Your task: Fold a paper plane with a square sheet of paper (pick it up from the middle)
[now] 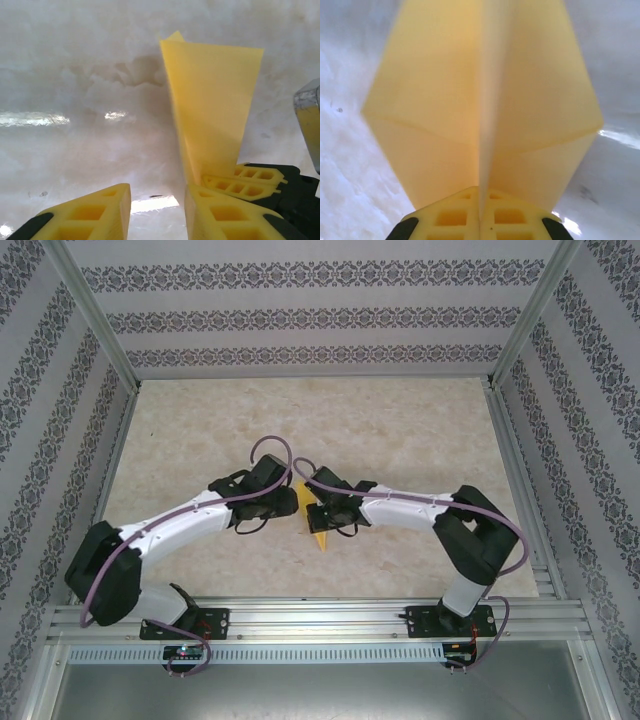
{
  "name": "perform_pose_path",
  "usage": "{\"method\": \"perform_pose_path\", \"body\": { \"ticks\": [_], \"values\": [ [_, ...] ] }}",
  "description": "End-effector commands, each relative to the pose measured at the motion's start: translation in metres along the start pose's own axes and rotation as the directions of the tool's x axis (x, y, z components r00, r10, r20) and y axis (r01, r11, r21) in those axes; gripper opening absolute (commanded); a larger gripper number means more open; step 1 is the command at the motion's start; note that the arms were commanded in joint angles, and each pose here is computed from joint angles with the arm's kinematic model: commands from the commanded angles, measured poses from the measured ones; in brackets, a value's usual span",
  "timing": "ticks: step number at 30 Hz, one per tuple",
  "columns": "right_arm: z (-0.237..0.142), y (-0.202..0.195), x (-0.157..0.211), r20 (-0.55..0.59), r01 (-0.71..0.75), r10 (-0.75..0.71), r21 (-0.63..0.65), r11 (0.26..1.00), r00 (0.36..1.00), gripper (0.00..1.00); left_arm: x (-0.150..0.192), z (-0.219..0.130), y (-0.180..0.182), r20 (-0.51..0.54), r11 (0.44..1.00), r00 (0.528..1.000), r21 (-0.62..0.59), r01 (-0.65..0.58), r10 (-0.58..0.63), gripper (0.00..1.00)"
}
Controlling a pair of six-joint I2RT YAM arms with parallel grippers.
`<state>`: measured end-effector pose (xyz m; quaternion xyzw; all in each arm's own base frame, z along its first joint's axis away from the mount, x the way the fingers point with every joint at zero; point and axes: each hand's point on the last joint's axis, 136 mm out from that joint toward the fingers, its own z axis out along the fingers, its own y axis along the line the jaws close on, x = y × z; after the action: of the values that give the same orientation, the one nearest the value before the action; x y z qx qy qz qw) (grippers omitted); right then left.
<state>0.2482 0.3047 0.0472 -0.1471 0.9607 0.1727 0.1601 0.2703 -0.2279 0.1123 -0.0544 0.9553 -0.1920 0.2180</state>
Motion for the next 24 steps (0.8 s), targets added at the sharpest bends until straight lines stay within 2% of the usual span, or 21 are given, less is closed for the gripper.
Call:
{"method": "perform_pose_path", "body": {
  "ticks": [1, 3, 9, 16, 24],
  "values": [
    [-0.035, -0.03, -0.026, 0.094, -0.047, 0.033, 0.144, 0.988, 0.995, 0.03, -0.02, -0.023, 0.009, 0.109, 0.999, 0.994, -0.032, 0.02, -0.016, 0.35],
    [-0.044, -0.042, -0.033, 0.115, -0.069, 0.047, 0.197, 0.978, 0.992, 0.03, -0.023, -0.033, 0.019, 0.145, 0.997, 0.989, -0.074, 0.031, -0.02, 0.36],
    [-0.051, -0.059, -0.053, 0.144, -0.106, 0.072, 0.247, 0.963, 0.987, 0.02, -0.021, -0.046, 0.051, 0.227, 0.985, 0.97, -0.127, 0.119, -0.088, 0.36],
    [-0.024, -0.069, -0.065, 0.085, -0.139, 0.118, 0.296, 0.945, 0.989, 0.02, -0.02, -0.056, 0.069, 0.272, 0.977, 0.953, -0.126, 0.174, -0.135, 0.37],
    [0.012, -0.074, -0.067, 0.023, -0.142, 0.143, 0.322, 0.936, 0.99, 0.05, -0.014, -0.059, 0.077, 0.268, 0.975, 0.954, -0.134, 0.177, -0.137, 0.38]
  ]
}}
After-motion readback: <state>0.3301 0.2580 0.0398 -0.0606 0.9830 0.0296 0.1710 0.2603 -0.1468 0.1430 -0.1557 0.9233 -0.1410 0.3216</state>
